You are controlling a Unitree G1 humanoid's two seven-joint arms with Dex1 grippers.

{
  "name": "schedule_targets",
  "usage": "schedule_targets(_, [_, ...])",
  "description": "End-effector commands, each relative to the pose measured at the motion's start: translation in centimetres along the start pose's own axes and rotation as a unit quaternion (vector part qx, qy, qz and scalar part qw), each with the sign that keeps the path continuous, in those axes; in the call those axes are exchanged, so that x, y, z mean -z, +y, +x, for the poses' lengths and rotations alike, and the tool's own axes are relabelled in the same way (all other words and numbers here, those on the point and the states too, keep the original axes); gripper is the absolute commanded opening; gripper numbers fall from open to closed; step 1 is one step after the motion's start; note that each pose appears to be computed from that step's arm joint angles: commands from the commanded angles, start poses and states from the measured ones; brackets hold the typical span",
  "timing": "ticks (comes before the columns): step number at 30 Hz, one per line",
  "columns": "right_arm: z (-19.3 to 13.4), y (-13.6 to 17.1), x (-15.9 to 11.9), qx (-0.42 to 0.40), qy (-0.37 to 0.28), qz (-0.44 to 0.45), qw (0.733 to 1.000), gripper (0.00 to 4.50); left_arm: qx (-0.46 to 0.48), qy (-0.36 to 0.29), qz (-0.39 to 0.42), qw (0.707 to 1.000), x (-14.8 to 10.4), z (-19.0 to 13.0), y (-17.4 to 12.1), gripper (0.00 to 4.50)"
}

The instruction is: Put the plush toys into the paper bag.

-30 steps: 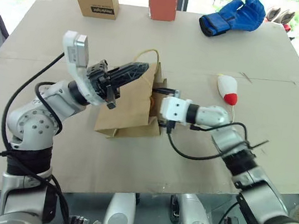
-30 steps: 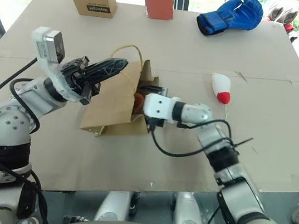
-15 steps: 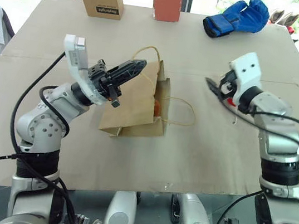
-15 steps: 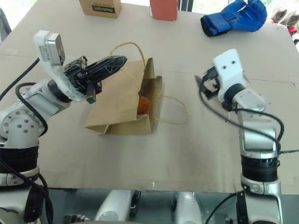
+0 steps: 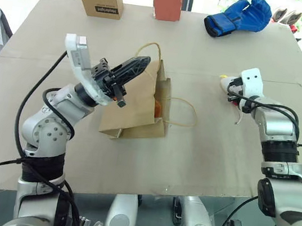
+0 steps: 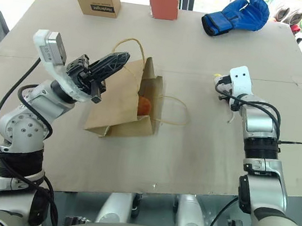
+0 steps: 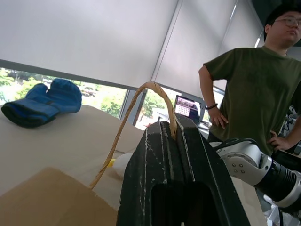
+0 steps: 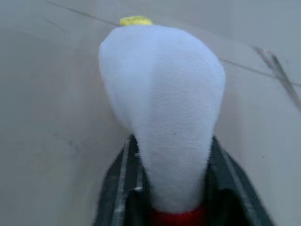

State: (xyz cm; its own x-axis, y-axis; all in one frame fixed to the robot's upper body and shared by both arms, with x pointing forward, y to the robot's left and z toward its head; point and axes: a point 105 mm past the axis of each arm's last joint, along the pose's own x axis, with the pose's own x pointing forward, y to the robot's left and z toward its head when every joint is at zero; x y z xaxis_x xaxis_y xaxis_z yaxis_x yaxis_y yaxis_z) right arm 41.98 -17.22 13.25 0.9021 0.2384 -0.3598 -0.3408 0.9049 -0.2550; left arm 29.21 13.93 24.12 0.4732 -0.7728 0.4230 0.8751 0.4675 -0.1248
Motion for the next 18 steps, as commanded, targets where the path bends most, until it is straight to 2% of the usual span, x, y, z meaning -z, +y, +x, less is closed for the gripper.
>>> schedule_targets(1, [-2.3,1.5,-4.4,-0.054,-0.119,-0.084,0.988,0.04,0.017,-0.022,0.017,0.999,-1.2,0.2,-0.8,0.0])
schedule_targets(3, [-5.2,6.1,-6.2,-0.169,-0.195,-0.183,0.949,0.04,0.023,-0.022,0.011,0.999,-1.2,0.3,-0.8,0.0])
schedule_targets(6, [-7.4,10.8,-6.7,-0.267,-0.23,-0.275,0.894,0.04,0.032,-0.02,0.007,0.999,-1.2,0.7,-0.7,0.0])
schedule_targets(10, [-7.9,15.1,-7.4,-0.336,-0.257,-0.349,0.836,0.04,0.047,-0.015,0.005,0.999,-1.2,1.3,-0.6,0.0])
schedule_targets(12, [-7.8,16.8,-8.0,-0.356,-0.27,-0.363,0.818,0.04,0.054,-0.014,0.003,0.998,-1.2,1.6,-0.6,0.0])
schedule_targets(15, [-7.0,19.9,-8.5,-0.383,-0.286,-0.426,0.768,0.04,0.066,-0.012,0.002,0.998,-1.3,2.0,-0.8,0.0])
schedule_targets(18, [-6.0,22.2,-9.3,-0.393,-0.305,-0.454,0.739,0.04,0.076,-0.009,-0.001,0.997,-1.4,2.1,-1.3,0.0])
